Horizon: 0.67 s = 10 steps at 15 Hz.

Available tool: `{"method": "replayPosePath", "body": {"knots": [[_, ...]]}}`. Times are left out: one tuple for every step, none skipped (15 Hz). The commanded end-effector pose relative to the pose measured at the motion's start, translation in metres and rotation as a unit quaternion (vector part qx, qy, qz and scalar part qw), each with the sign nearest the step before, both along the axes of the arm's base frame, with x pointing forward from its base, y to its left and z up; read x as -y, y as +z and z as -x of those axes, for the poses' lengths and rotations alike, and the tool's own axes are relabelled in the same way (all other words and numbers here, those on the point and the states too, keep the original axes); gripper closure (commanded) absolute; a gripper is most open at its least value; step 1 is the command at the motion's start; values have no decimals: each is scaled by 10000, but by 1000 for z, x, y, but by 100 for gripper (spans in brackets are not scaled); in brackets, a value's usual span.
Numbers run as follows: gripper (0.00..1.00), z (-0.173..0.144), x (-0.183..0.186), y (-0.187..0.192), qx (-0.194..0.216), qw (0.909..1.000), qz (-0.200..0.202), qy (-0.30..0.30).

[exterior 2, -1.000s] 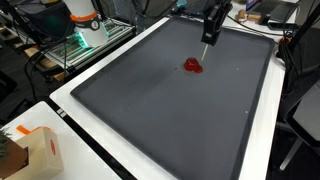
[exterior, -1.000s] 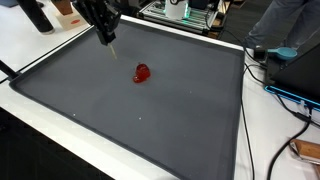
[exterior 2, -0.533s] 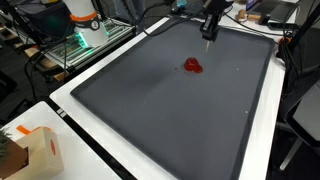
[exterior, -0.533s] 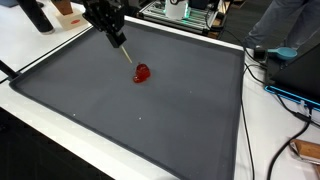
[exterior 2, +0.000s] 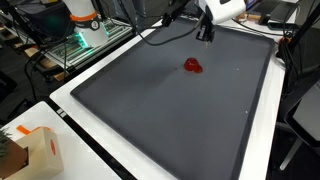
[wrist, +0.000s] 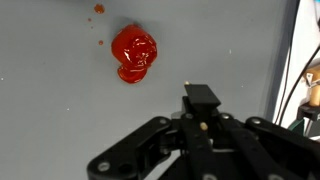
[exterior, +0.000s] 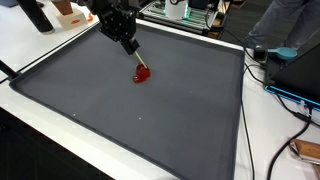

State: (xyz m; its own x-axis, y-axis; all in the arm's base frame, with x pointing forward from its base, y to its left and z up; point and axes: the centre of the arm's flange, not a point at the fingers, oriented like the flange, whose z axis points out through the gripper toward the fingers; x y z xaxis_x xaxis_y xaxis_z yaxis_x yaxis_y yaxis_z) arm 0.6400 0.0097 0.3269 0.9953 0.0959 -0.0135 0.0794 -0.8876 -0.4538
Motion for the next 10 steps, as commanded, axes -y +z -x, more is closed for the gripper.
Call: {"method": "replayPosePath", "body": {"knots": [[97, 19, -15, -19, 75, 9997, 22, -242], [97, 20, -17, -23, 73, 9996, 29, -269], [97, 21, -20, -28, 109, 9991, 74, -400], [97, 22, -22, -31, 114, 9990, 82, -432], [97, 22, -23, -35, 125, 9989, 50, -454], [97, 23, -25, -38, 123, 9987, 38, -493], [97, 24, -25, -41, 149, 9986, -14, -513], [97, 25, -26, -43, 161, 9983, -43, -561], [97, 26, -27, -45, 180, 9979, -61, -616], [97, 26, -28, -46, 196, 9973, -56, -703]]}}
